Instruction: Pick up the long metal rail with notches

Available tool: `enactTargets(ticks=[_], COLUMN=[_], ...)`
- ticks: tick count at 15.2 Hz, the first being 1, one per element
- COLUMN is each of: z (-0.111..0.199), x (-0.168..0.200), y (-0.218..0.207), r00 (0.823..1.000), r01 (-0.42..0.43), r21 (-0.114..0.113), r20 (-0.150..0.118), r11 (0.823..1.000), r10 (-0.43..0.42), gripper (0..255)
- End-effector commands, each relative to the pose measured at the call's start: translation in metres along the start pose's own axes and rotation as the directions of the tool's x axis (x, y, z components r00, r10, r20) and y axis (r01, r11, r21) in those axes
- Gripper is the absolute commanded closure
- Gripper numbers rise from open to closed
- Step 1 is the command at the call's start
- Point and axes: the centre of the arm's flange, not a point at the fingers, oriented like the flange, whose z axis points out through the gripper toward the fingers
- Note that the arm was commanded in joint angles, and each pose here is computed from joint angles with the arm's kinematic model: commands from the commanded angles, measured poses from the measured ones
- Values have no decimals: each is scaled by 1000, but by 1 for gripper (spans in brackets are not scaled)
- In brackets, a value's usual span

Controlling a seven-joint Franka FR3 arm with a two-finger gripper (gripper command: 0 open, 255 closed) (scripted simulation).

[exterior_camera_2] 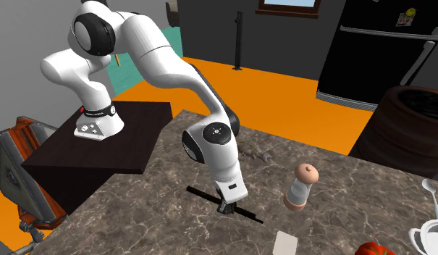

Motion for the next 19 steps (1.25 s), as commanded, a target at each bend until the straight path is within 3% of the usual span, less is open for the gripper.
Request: enactTargets(ticks=[1,19], z=[2,-77], x=[-1,9], y=[-1,-6], r00=[1000,1000], r01=[1,1], r21=[1,1], r20=[3,3], r11=[1000,1000], r10=[-1,-1], gripper=[255,255])
